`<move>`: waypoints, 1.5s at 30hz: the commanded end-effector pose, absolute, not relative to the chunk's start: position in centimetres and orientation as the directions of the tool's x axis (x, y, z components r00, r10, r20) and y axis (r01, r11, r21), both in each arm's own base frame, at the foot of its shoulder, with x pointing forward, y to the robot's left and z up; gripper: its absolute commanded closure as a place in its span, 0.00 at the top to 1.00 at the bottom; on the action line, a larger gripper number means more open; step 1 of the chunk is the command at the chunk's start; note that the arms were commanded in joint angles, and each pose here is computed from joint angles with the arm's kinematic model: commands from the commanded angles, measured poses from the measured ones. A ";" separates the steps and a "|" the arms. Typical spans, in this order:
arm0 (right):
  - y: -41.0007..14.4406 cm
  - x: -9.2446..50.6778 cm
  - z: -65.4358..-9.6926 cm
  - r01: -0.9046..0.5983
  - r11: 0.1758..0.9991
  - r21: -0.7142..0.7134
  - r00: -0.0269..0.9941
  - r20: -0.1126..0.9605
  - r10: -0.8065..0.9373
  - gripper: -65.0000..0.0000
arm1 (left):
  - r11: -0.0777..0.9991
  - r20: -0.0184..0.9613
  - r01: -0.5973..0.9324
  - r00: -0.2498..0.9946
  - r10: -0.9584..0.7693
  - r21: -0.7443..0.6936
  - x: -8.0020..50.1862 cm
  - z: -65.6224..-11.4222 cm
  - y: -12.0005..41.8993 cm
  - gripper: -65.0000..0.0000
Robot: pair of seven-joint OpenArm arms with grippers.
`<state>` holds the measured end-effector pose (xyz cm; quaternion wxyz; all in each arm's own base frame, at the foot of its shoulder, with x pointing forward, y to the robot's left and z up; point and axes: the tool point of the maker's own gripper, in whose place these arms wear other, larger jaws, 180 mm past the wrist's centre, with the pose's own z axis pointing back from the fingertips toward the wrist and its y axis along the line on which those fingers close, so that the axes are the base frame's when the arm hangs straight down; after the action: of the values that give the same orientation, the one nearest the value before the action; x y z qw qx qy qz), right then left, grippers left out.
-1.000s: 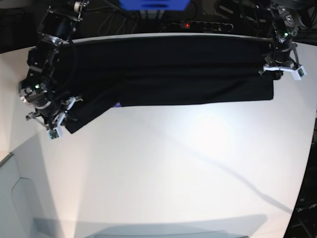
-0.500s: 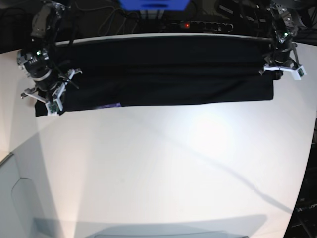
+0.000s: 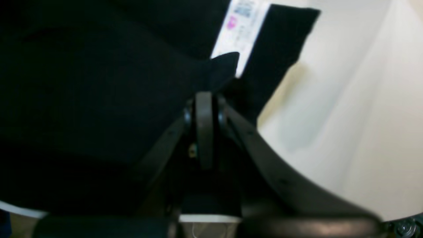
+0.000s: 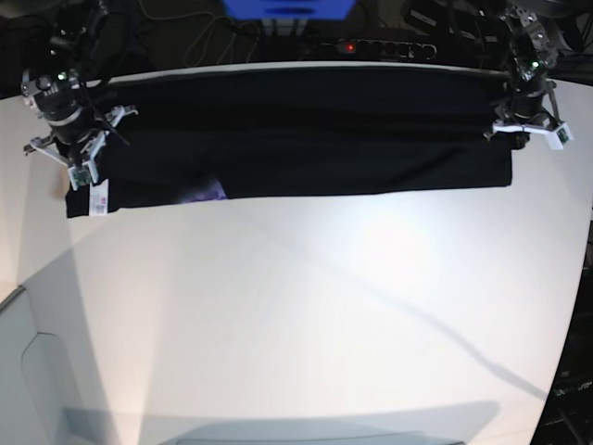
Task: Fold the T-shirt properly
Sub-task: 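Lift the hem flap with the right gripper toward the folded edge, then grasp the strip ends with both grippers, holding them flat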
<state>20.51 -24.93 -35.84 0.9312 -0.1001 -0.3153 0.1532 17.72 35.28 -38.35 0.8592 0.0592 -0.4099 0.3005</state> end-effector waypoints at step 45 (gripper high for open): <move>-22.5 20.2 -36.3 -0.113 0.979 -0.169 0.753 0.628 0.195 0.31 | 0.823 0.790 -0.565 0.480 0.381 -0.053 15.4 -35.0 37.4 0.80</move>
<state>19.74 -22.46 -37.07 0.9401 -0.0580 -0.3263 0.0794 14.97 36.98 -36.03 0.8599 0.1007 -0.4120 0.2840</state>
